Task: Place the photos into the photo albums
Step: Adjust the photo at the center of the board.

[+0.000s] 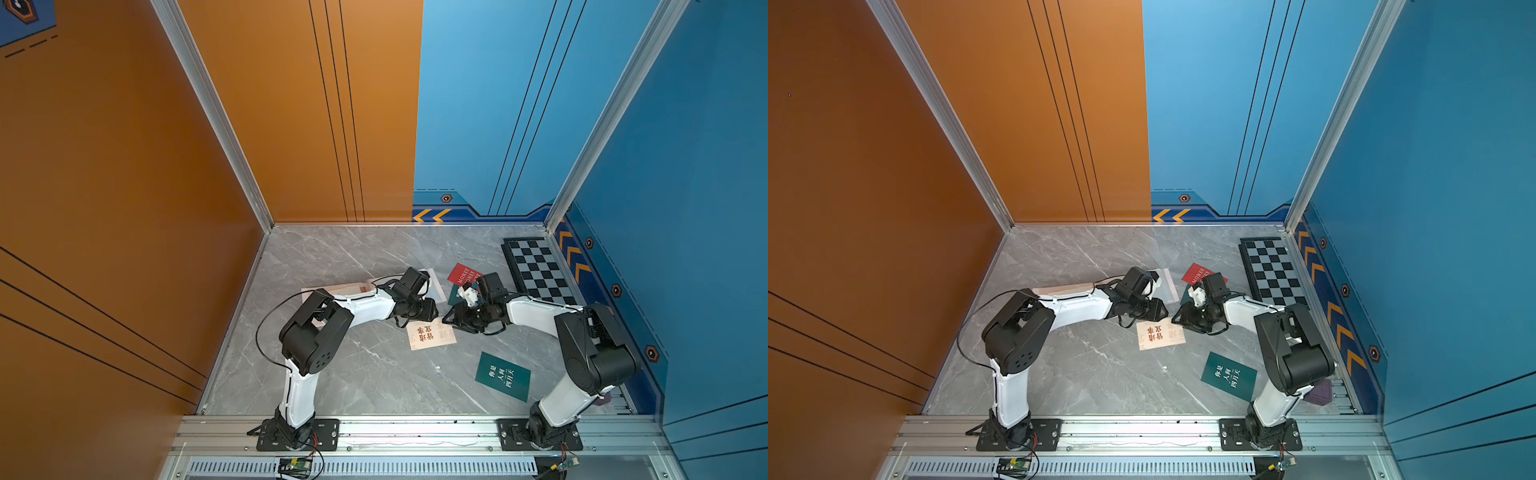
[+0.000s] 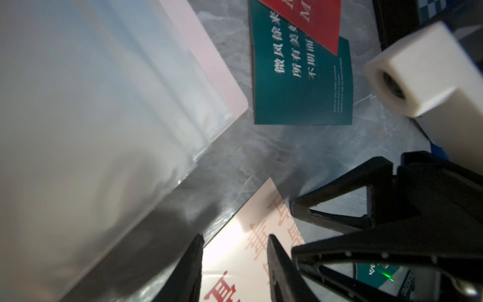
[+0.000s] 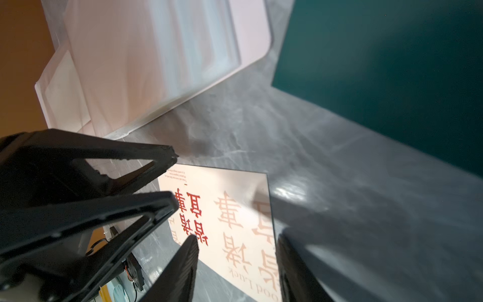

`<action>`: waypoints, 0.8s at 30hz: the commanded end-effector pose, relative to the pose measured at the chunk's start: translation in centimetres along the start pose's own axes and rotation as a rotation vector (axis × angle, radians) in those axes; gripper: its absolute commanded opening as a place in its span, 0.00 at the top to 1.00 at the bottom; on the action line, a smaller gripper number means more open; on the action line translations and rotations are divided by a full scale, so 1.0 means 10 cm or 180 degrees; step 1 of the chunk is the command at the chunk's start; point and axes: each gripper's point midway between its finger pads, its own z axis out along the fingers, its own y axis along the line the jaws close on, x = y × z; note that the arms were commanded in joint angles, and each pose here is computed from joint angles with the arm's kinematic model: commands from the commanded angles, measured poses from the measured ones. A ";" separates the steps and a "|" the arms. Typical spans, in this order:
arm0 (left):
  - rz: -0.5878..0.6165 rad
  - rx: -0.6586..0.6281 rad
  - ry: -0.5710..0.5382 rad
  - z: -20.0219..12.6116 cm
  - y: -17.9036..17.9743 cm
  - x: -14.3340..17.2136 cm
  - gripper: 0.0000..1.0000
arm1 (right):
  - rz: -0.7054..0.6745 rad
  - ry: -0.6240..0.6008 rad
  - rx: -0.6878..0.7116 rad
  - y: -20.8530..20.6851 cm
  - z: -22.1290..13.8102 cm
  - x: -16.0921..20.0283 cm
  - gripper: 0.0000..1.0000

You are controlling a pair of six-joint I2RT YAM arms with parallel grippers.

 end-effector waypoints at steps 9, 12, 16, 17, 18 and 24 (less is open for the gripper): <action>-0.0026 -0.0195 0.0271 -0.23 0.34 0.27 0.58 | 0.0345 0.0048 0.0088 0.15 -0.30 0.43 0.48; -0.0029 -0.0195 0.0329 -0.21 0.36 0.34 0.58 | 0.0564 0.0035 0.0013 0.23 -0.22 0.63 0.48; -0.0074 -0.0230 0.0409 -0.20 0.42 0.47 0.58 | 0.0925 -0.0179 -0.0219 0.28 -0.11 0.69 0.49; -0.0083 -0.0242 0.0435 -0.19 0.43 0.51 0.58 | 0.0992 -0.0222 -0.0266 0.27 -0.07 0.68 0.49; -0.0096 -0.0256 0.0457 -0.19 0.44 0.55 0.58 | 0.1041 -0.0264 -0.0263 0.23 -0.04 0.67 0.49; -0.0110 -0.0295 0.0660 -0.20 0.41 0.94 0.58 | 0.1265 -0.0437 -0.0238 -0.03 0.16 0.48 0.50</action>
